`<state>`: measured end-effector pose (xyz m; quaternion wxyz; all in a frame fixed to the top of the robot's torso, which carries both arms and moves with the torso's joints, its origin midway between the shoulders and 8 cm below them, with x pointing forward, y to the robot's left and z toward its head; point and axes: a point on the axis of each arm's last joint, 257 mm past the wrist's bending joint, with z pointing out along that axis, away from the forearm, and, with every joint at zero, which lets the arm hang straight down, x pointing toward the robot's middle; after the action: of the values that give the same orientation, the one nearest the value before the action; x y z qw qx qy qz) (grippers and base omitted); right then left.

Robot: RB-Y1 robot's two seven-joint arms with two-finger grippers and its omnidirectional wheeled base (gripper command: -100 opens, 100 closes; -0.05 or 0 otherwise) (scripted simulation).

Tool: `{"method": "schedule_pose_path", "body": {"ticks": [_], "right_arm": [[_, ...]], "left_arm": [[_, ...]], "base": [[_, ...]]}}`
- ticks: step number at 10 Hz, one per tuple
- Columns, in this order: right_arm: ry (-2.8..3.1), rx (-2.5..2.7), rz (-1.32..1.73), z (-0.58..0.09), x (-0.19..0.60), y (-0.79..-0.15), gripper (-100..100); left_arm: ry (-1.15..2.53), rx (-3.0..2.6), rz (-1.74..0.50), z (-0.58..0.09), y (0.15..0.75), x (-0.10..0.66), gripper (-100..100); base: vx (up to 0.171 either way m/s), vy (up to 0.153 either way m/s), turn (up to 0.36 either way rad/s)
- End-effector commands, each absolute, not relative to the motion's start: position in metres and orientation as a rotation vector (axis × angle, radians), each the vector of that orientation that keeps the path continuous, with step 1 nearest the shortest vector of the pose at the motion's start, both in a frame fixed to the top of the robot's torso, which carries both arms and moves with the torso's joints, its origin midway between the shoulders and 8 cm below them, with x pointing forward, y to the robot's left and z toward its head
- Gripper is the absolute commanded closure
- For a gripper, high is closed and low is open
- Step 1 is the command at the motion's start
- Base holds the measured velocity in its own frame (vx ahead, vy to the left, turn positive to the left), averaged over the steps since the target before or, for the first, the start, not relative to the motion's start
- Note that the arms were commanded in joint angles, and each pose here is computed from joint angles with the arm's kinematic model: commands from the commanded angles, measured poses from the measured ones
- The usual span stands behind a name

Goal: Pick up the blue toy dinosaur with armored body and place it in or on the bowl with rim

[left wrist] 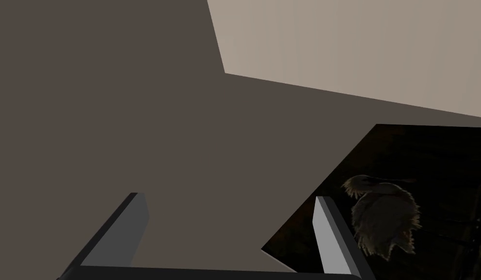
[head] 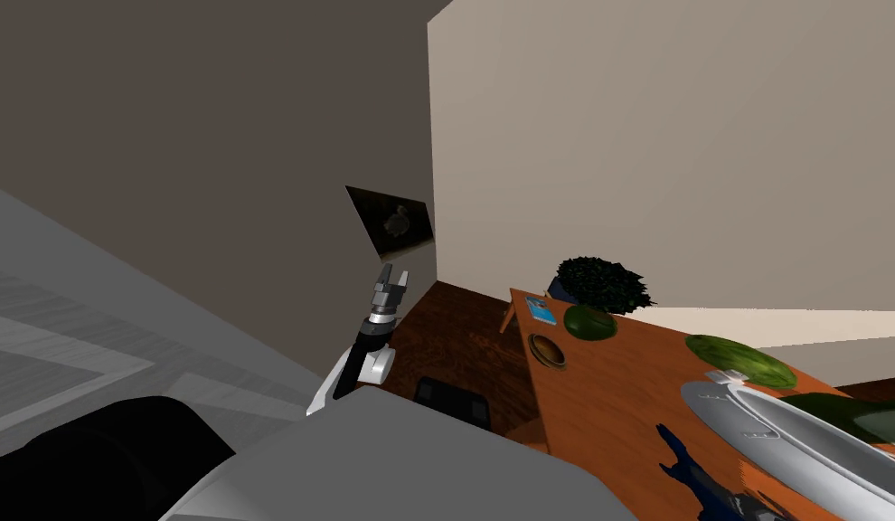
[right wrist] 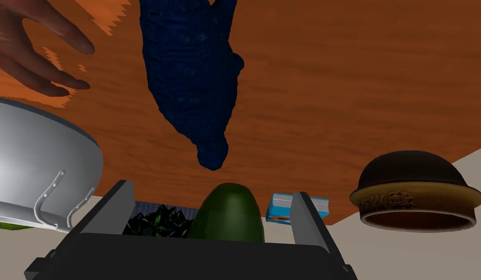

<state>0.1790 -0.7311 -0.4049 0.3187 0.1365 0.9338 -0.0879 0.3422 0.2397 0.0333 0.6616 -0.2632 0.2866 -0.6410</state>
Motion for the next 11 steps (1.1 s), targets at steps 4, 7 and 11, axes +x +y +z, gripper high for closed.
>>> {"method": "schedule_pose_path", "body": {"ticks": [4, 7, 11], "right_arm": [[2.546, 0.334, -0.201, -0.436, 0.145, -0.707, -100], [2.562, 0.372, -0.243, -0.436, 0.126, -0.720, -100], [2.595, 0.396, -0.224, -0.467, 0.110, -0.698, -100]], "left_arm": [[0.648, -0.595, -1.450, 0.033, 0.240, 0.342, 0], [0.648, -0.595, -1.450, 0.033, 0.240, 0.342, 0], [0.648, -0.595, -1.450, 0.033, 0.240, 0.342, 0]], "base": [[0.077, -0.083, 0.055], [0.004, -0.024, -0.002], [0.010, -0.040, 0.026]]}}
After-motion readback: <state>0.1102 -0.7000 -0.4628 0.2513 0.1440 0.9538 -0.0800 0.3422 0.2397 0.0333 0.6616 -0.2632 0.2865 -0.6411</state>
